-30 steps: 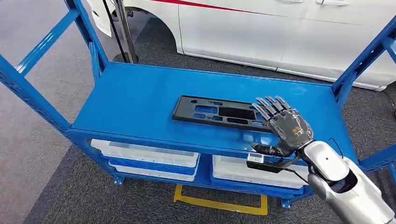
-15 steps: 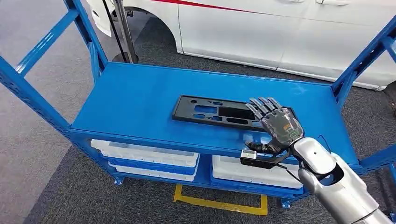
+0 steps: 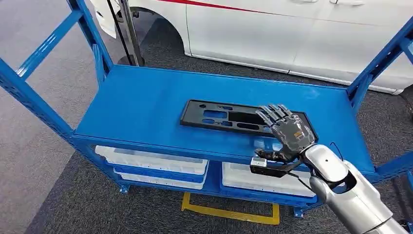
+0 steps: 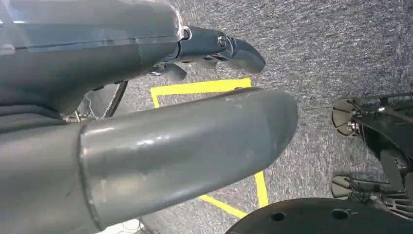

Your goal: Take the parts from the cabinet and place them on the table.

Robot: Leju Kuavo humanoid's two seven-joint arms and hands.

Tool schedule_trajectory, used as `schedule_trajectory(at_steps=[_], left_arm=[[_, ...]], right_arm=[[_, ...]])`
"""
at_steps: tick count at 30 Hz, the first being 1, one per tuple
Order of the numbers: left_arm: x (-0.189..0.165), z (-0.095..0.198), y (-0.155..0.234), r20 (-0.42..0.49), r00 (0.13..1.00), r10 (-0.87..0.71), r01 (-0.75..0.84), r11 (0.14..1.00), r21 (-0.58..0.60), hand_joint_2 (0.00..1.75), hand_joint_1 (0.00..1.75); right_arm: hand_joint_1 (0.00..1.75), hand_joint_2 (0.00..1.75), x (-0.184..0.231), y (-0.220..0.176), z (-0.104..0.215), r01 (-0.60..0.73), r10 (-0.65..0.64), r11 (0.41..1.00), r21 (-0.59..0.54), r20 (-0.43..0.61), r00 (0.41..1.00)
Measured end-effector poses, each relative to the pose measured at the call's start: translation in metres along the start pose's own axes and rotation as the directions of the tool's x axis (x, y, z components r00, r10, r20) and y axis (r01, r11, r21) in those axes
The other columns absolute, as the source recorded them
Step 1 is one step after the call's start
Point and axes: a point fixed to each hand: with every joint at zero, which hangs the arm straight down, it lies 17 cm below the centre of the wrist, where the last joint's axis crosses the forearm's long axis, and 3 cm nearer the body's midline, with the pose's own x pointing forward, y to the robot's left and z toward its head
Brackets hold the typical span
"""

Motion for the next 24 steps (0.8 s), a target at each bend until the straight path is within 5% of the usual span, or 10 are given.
schedule_trajectory(at_steps=[24], left_arm=[[0.0006, -0.0002, -0.0054, 0.001, 1.0, 0.01, -0.01, 1.0, -0.007, 0.0, 0.0]], right_arm=[[0.0, 0.0, 0.0005, 0.0004, -0.0009, 0.006, -0.006, 1.0, -0.001, 0.004, 1.0]])
